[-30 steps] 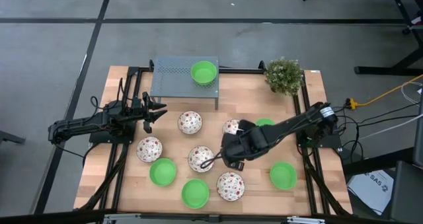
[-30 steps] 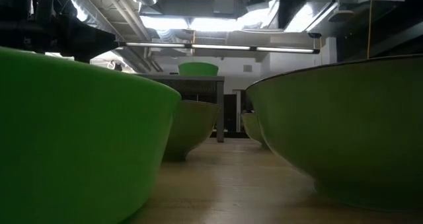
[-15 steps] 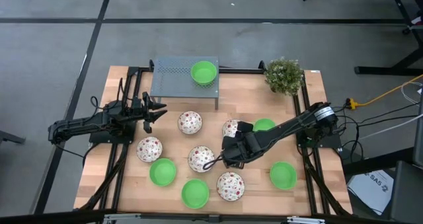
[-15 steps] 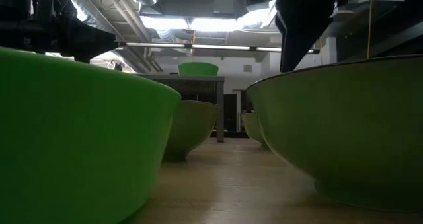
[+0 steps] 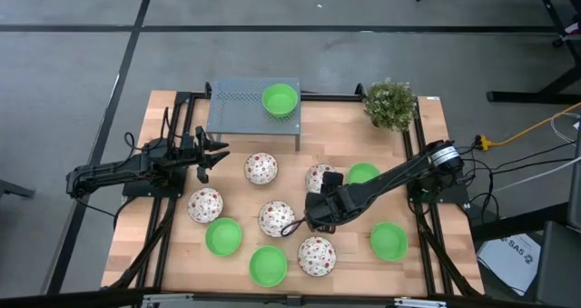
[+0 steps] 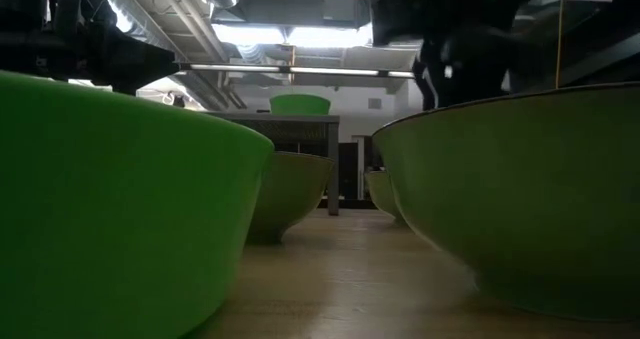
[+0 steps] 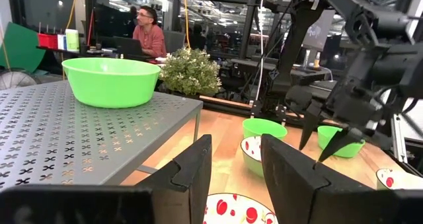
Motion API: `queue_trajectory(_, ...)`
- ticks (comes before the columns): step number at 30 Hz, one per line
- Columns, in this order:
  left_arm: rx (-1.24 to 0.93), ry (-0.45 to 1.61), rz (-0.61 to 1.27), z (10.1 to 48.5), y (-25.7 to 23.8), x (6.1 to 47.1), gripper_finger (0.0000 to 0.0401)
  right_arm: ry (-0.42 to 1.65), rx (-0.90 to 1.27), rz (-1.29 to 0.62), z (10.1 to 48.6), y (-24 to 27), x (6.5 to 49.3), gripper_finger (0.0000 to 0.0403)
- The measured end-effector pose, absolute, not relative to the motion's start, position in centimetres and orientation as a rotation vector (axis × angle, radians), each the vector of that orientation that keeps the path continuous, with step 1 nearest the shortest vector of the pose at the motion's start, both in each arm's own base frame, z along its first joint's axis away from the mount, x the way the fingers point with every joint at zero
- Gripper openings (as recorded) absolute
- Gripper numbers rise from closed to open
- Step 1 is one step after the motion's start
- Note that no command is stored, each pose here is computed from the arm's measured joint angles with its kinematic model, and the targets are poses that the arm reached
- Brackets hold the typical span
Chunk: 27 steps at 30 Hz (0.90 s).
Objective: Pick & Place Mini bowls
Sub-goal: Put the white bowl on the shelf
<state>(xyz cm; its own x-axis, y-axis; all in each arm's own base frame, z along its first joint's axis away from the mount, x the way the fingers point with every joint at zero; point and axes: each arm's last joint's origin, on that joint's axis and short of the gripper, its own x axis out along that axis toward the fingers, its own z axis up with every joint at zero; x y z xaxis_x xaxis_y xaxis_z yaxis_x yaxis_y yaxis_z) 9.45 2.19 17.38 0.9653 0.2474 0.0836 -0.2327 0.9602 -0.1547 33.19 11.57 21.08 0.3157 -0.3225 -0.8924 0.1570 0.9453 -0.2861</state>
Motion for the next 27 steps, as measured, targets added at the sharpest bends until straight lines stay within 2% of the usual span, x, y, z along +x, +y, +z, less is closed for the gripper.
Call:
queue_trajectory(18, -0.145, -0.103, 0.244, 17.4, 2.2, 9.4, 0.0125, 1.162, -0.137, -0.353, 17.6, 9.6, 33.2, 0.0184)
queue_trajectory(22, -0.145, -0.103, 0.244, 17.4, 2.2, 9.4, 0.0125, 1.157, -0.132, -0.358, 17.6, 9.5, 33.2, 0.0148)
queue_trajectory(27, -0.144, -0.103, 0.244, 17.4, 2.2, 9.4, 0.0125, 1.164, -0.102, -0.356, 17.6, 9.6, 33.2, 0.0058)
